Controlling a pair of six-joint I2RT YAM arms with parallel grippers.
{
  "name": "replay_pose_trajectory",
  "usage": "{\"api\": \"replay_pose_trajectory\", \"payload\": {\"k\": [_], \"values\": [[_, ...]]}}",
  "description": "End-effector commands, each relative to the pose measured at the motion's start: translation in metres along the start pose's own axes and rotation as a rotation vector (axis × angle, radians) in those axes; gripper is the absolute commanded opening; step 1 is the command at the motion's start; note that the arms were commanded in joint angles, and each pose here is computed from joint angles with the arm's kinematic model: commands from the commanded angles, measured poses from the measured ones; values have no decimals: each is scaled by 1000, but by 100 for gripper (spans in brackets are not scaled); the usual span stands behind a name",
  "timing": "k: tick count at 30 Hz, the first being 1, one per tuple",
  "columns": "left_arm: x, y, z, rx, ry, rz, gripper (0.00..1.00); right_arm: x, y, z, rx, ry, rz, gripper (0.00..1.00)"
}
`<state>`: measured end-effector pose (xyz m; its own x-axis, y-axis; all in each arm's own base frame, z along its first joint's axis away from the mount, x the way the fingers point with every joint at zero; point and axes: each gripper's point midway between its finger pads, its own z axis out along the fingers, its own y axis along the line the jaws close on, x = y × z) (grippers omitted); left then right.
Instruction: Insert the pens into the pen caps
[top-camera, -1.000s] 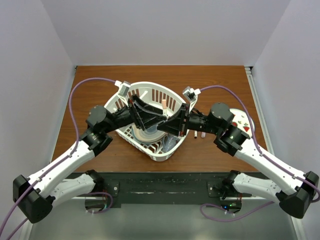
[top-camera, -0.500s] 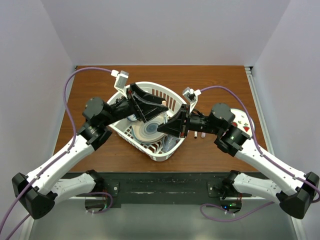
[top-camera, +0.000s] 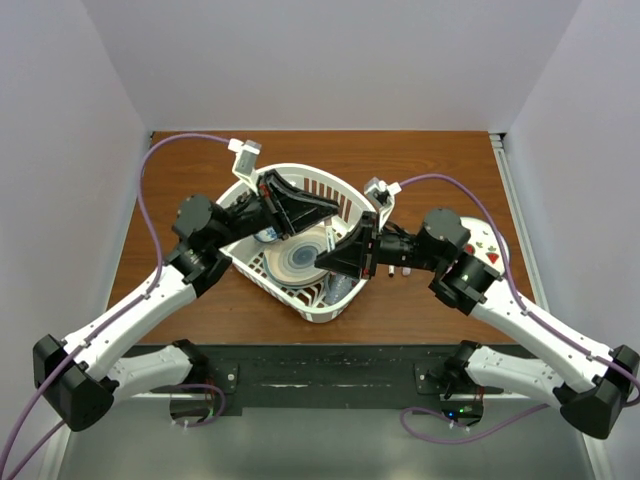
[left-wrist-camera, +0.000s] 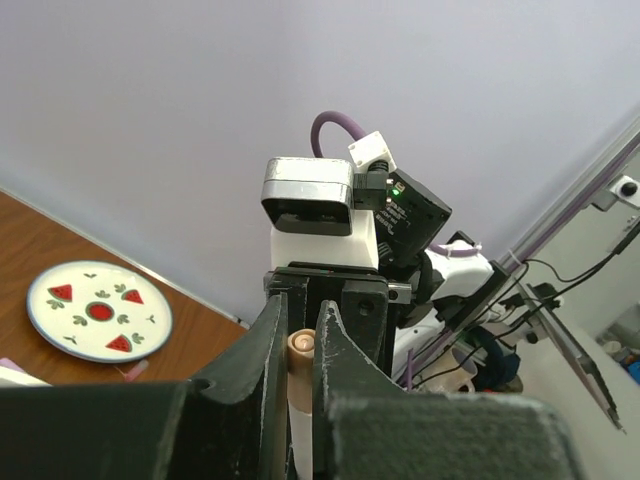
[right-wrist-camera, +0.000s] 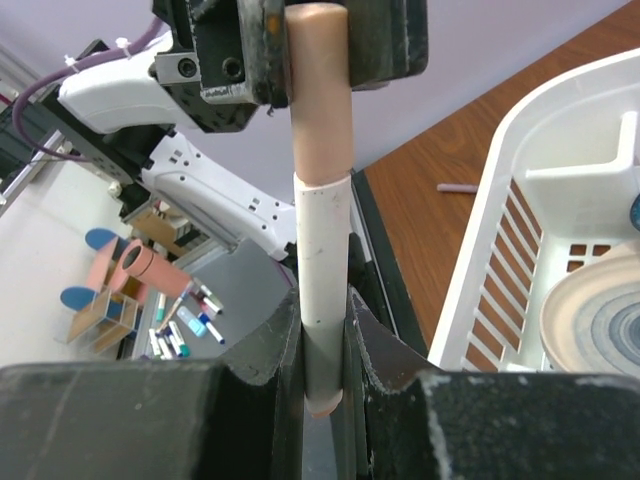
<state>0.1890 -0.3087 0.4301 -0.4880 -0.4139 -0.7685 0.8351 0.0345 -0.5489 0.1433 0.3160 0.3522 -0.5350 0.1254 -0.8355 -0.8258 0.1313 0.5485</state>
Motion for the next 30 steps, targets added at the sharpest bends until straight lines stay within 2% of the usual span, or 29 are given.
{"api": "replay_pose_trajectory", "payload": {"k": [1,6,10,11,14,15,16,20,24,29,30], "values": [[27,-15,-18,79,51,-108,0,-40,14,-4,-15,-163,-103,0],[52,-14,-24,100,118,-182,0,-70,25,-1,-20,-218,-182,0],[75,-9,-31,87,183,-291,0,-80,17,1,44,-207,-250,0],[73,-17,-32,125,166,-283,0,-84,13,-1,75,-213,-264,0],[79,-15,-34,99,195,-259,0,-92,10,-2,123,-199,-309,0],[85,-7,-34,49,217,-269,0,-100,14,-2,121,-209,-319,0],[88,-6,-35,49,231,-224,0,-100,14,-1,126,-203,-313,0],[102,-5,-41,55,270,-214,0,-108,23,6,85,-194,-281,0],[115,-4,-42,64,278,-228,0,-116,27,14,67,-201,-234,0],[126,-12,-42,101,289,-248,0,-130,28,11,95,-239,-264,0],[132,-13,-45,104,296,-287,0,-133,31,11,87,-252,-277,0]]}}
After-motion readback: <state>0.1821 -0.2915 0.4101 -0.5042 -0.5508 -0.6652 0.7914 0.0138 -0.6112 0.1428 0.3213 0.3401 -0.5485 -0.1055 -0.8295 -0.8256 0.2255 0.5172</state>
